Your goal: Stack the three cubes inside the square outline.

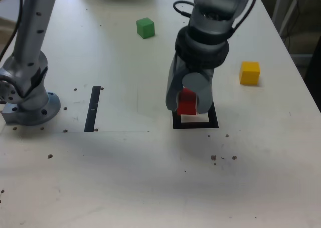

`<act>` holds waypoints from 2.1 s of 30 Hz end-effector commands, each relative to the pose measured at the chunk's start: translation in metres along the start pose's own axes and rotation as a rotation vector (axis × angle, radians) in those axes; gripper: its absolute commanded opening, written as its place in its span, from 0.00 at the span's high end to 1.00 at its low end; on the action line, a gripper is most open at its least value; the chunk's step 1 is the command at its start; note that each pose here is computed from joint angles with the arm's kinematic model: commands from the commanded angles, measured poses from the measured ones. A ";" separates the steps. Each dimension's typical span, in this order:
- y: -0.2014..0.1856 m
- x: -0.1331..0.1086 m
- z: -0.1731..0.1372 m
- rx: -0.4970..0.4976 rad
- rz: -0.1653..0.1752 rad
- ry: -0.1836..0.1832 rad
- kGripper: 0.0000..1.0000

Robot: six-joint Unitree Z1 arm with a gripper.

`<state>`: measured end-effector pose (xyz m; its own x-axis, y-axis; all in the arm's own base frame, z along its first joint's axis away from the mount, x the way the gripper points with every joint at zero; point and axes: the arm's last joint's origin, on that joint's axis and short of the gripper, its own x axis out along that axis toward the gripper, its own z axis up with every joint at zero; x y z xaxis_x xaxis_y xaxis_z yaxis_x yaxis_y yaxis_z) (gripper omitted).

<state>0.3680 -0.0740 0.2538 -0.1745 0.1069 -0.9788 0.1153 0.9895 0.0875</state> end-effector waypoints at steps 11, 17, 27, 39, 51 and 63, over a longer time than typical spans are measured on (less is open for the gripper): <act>-0.003 0.016 0.018 0.003 0.023 -0.008 1.00; 0.005 0.020 0.017 -0.008 0.036 -0.007 1.00; 0.014 0.022 0.011 -0.020 0.029 -0.007 1.00; 0.015 0.022 0.011 -0.022 0.024 -0.008 0.71; 0.015 0.025 0.010 -0.029 0.021 0.004 0.01; 0.016 0.015 0.005 -0.027 0.028 0.023 0.01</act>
<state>0.3744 -0.0577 0.2315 -0.1981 0.1328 -0.9711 0.0960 0.9886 0.1156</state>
